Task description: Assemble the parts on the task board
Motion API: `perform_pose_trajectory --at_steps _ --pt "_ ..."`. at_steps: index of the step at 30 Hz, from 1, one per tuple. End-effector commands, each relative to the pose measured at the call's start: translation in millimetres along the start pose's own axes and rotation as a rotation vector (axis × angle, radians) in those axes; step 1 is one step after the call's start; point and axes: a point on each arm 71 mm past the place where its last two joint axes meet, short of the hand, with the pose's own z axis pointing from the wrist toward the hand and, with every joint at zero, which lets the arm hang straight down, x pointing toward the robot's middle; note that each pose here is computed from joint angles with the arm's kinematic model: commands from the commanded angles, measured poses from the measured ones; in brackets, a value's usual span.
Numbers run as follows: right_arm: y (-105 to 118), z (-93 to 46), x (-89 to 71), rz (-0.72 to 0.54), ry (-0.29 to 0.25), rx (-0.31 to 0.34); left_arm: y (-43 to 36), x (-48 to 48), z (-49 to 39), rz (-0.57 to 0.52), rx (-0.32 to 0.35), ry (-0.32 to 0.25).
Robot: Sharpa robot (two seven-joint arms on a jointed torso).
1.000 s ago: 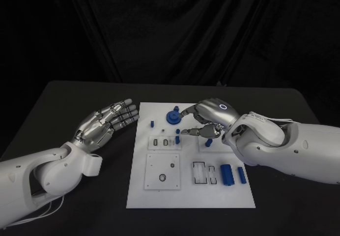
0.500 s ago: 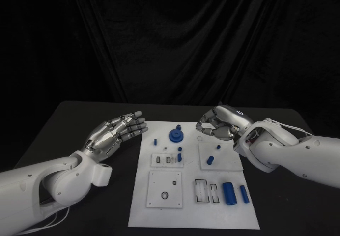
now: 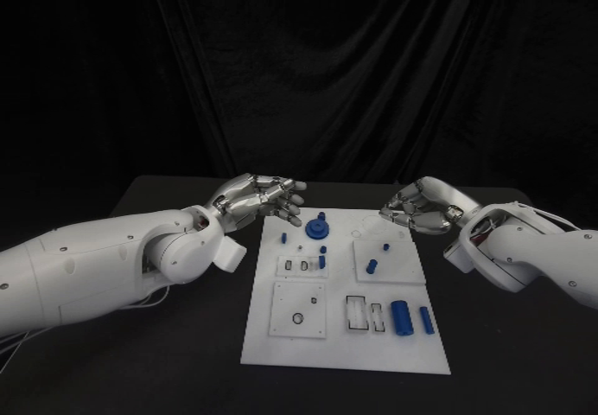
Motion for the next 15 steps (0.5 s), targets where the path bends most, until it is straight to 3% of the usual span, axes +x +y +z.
perform_pose_trajectory --at_steps 1,7,10,15 --pt "-4 -1.5 3.6 0.067 0.044 0.025 11.8 2.4 3.8 0.239 -0.181 0.013" --pt "-13 -10.3 -2.2 0.070 0.021 0.059 19.8 16.9 20.3 0.481 -0.304 0.046" --pt "-18 -15.5 -6.1 0.069 0.004 0.080 15.0 28.1 33.7 0.690 -0.322 0.075" --pt "-20 -16.3 -7.1 0.068 -0.004 0.094 5.9 37.9 49.6 0.918 -0.356 0.100"
